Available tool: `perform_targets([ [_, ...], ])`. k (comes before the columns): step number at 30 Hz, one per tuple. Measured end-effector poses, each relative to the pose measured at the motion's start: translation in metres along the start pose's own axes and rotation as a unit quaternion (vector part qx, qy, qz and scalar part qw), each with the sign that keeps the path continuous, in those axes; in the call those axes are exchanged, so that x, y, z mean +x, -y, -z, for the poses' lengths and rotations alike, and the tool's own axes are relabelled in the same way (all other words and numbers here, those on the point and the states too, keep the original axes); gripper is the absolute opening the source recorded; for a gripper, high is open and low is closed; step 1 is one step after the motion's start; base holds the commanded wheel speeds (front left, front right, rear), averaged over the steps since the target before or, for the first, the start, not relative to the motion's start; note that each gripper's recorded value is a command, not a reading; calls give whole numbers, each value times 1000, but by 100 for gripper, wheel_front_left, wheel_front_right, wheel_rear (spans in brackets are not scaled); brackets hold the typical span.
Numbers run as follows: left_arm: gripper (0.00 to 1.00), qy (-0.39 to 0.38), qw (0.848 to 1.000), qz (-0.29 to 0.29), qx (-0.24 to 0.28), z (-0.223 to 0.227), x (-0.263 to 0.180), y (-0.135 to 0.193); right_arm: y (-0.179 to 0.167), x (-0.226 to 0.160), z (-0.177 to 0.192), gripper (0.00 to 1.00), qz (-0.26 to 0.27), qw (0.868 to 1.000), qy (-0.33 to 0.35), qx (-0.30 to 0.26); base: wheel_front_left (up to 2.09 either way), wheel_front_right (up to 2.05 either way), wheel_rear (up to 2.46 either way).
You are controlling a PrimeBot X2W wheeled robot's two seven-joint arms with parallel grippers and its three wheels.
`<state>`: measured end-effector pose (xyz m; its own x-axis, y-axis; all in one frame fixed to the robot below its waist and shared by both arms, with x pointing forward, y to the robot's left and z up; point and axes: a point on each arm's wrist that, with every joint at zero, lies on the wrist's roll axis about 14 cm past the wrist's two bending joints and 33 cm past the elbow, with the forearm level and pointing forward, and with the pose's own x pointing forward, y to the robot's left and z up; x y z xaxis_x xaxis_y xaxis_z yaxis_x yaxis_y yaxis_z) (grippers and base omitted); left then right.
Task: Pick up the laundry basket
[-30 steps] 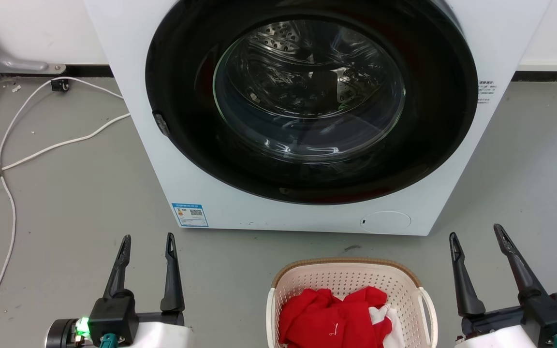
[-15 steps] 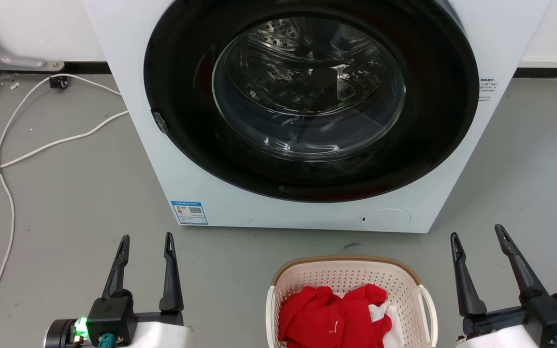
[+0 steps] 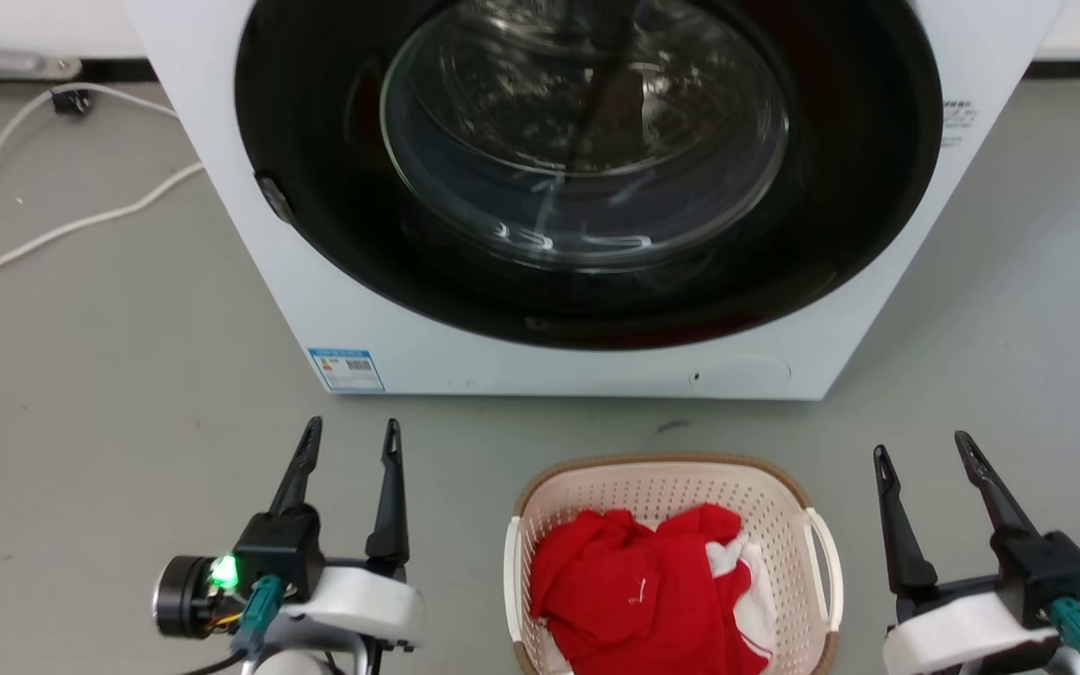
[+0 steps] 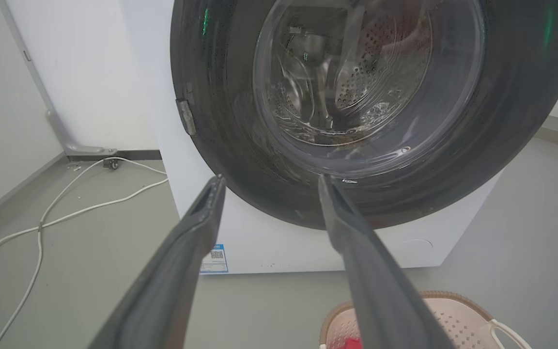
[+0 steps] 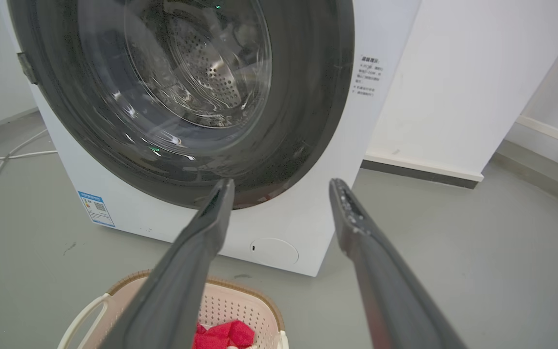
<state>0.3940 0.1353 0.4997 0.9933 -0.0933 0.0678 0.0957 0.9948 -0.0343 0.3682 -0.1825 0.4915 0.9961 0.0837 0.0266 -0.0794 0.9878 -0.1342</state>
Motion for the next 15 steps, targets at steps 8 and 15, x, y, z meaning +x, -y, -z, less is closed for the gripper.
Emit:
perform_targets([
  [8, 100, -93, 994, 56, -20, 66, 29, 30, 3, 16, 65, 100, -1, 995, -98, -7, 0, 0, 0],
  [15, 100, -203, 975, 88, -26, 143, 37, 48, 2, 18, 126, 100, -10, 981, -192, -11, 0, 0, 0],
])
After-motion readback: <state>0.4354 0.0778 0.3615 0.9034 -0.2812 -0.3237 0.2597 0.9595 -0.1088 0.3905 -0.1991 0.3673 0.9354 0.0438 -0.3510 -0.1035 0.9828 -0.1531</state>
